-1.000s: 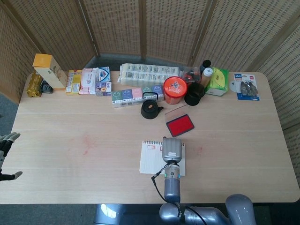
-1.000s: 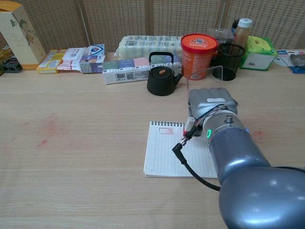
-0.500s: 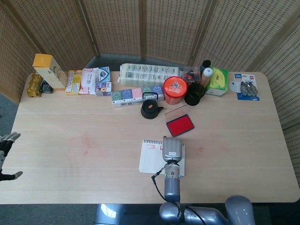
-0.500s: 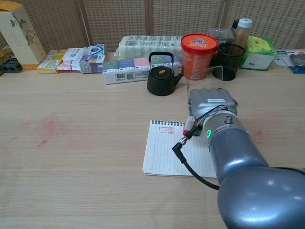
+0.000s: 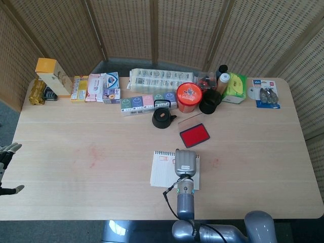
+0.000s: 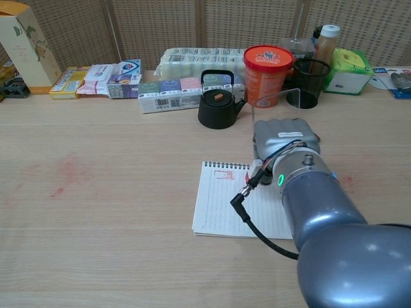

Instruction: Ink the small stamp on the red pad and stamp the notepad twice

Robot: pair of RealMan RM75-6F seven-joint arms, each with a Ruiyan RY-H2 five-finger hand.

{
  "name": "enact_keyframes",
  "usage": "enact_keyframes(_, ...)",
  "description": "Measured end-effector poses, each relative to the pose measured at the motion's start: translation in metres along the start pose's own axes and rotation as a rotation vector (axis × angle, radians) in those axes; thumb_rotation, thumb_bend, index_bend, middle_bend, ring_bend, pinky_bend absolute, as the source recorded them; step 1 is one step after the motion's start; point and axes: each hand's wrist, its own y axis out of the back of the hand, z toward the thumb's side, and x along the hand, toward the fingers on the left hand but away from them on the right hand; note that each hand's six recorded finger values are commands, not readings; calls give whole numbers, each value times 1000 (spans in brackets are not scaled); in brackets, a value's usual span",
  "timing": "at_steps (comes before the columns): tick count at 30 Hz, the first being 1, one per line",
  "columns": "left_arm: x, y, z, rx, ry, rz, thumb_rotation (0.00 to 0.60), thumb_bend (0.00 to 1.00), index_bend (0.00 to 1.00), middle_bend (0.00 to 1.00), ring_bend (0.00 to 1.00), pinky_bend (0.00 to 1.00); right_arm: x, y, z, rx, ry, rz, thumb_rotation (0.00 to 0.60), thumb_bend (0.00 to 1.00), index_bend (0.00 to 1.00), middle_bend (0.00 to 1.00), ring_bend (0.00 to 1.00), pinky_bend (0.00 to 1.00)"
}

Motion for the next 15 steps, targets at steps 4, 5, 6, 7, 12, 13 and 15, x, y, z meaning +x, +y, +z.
enact_keyframes(4, -1, 1, 1, -2, -6, 1, 600, 0, 0, 0, 0, 3, 10, 18, 3, -3, 13, -23, 600, 511, 586, 935, 1000, 1000)
enact_keyframes(5, -2, 1, 1, -2, -8, 1, 600, 0, 0, 0, 0, 3, 13, 23, 4, -5, 17, -30, 600, 511, 586, 935, 1000, 1000)
enact_keyframes(6, -2, 1, 1, -2, -9, 1, 600, 0, 0, 0, 0, 3, 16, 29, 4, -8, 22, -39, 600, 511, 586, 935, 1000, 1000)
enact_keyframes(7, -2, 1, 1, -3, -10, 1, 600, 0, 0, 0, 0, 3, 19, 35, 4, -9, 26, -48, 600, 511, 586, 935, 1000, 1000)
enact_keyframes(12, -5, 2, 2, -3, -15, 7, 600, 0, 0, 0, 0, 3, 29, 62, 2, -10, 39, -100, 600, 511, 587, 935, 1000, 1000)
enact_keyframes(13, -5, 2, 2, -3, -15, 7, 600, 0, 0, 0, 0, 3, 30, 66, 1, -6, 37, -112, 600, 511, 586, 935, 1000, 1000)
enact_keyframes(15, -5, 2, 2, -2, -16, 6, 600, 0, 0, 0, 0, 3, 28, 75, -6, 9, 28, -140, 600, 511, 586, 935, 1000, 1000)
